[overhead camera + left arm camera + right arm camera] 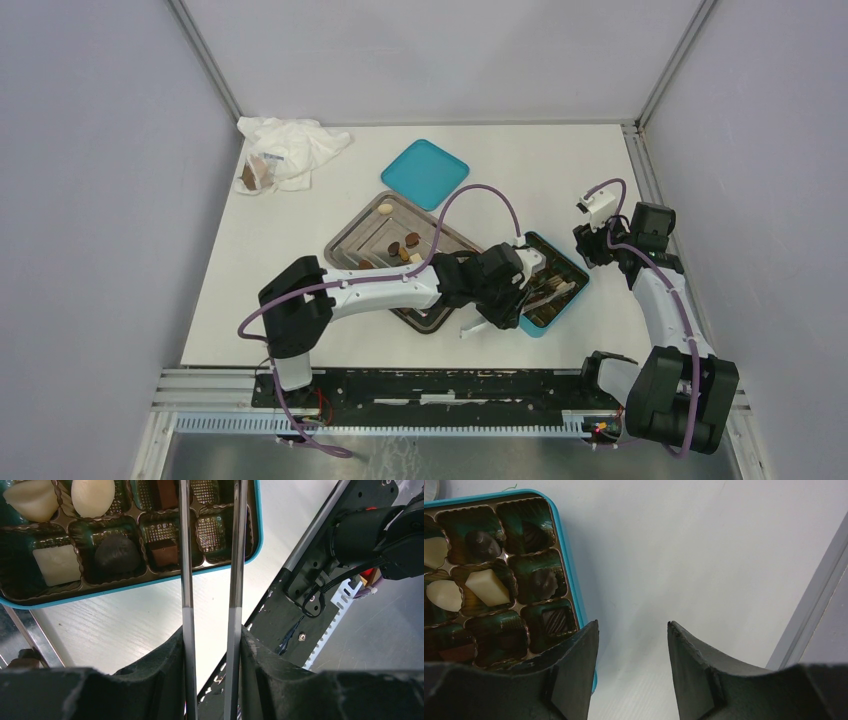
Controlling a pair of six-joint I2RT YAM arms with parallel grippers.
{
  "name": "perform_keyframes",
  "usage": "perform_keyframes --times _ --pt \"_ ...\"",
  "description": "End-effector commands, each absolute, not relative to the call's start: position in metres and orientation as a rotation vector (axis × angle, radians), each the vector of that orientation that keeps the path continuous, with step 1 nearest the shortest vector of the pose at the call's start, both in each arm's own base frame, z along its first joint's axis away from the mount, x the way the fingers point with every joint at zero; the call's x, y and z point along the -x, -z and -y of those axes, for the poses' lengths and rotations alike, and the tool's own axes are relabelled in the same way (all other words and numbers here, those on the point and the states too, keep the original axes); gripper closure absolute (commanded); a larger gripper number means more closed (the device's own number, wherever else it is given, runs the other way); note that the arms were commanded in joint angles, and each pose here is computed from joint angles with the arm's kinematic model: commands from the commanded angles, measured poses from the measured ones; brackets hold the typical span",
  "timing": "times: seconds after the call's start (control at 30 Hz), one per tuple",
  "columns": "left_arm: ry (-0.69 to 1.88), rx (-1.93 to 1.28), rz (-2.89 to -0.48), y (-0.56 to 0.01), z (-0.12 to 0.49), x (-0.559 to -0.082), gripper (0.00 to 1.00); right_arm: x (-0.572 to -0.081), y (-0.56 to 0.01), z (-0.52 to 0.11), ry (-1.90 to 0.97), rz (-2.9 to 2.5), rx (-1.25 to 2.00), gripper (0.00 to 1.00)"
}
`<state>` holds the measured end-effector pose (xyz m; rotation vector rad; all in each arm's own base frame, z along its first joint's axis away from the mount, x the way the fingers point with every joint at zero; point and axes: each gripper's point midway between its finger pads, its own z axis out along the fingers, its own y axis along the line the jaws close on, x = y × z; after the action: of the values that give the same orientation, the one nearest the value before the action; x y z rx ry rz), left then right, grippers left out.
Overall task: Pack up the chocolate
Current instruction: Place the fake chocolate in the packing box.
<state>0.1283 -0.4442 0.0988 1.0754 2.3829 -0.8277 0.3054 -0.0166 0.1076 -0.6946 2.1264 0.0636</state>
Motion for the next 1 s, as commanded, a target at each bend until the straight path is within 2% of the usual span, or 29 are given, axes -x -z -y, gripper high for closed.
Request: perform_keyframes --times 0.0,0.63,0.97 --pt "0.87 -1.068 -2.295 -0.124 0.461 -0.135 0.57 -0.314 -0.126 0.018 -0.037 -2.066 0.711 0.41" --pt "0.879 -0.984 -2.217 -0.147 0.448 -0.142 0.6 -0.314 -0.127 0.018 -0.035 -2.063 0.713 0.41" --pt "0.707 -0.866 -2.204 -0.159 0.402 -0.162 0.6 -0.314 -0.128 0.016 -0.04 -2.058 0.717 0.41"
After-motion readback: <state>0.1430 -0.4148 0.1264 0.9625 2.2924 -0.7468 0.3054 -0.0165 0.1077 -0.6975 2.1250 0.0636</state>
